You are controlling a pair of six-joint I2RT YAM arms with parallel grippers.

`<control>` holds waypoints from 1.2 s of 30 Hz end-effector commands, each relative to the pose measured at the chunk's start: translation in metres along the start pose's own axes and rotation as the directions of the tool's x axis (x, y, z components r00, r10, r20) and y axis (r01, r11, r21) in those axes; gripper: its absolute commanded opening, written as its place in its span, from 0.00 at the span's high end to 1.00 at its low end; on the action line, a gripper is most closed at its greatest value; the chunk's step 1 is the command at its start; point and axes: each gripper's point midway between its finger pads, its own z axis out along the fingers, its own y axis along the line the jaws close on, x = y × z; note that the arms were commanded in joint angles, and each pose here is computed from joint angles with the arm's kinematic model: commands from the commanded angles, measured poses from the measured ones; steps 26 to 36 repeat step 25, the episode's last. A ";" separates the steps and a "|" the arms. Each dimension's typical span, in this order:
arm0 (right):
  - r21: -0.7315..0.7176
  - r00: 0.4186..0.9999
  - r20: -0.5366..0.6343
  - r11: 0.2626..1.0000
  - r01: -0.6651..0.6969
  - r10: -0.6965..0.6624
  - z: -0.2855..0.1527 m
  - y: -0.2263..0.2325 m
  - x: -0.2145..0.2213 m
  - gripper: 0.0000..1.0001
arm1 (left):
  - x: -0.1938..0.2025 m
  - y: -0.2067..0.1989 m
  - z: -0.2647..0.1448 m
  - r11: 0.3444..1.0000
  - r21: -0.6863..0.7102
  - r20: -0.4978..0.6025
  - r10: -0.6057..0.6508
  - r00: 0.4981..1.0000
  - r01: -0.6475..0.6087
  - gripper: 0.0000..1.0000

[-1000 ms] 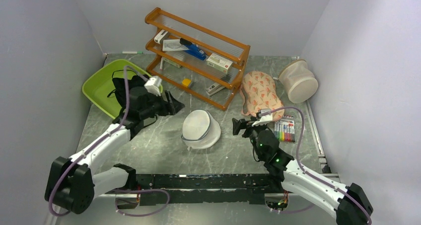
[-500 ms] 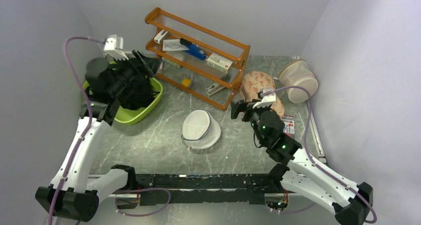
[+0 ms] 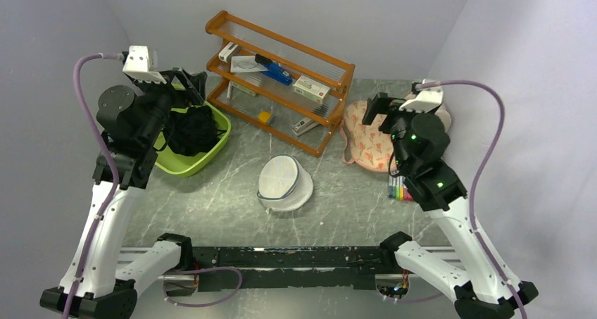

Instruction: Unzip the laundry bag and remove the bra

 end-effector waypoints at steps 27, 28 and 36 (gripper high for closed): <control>0.028 0.985 0.163 0.997 -0.068 0.062 -0.048 -0.031 -0.067 0.00 | -0.029 -0.015 -0.026 0.997 0.023 0.084 0.072 0.994 -0.074 0.06; 0.028 0.985 0.163 0.997 -0.068 0.062 -0.048 -0.031 -0.067 0.00 | -0.029 -0.015 -0.026 0.997 0.023 0.084 0.072 0.994 -0.074 0.06; 0.028 0.985 0.163 0.997 -0.068 0.062 -0.048 -0.031 -0.067 0.00 | -0.029 -0.015 -0.026 0.997 0.023 0.084 0.072 0.994 -0.074 0.06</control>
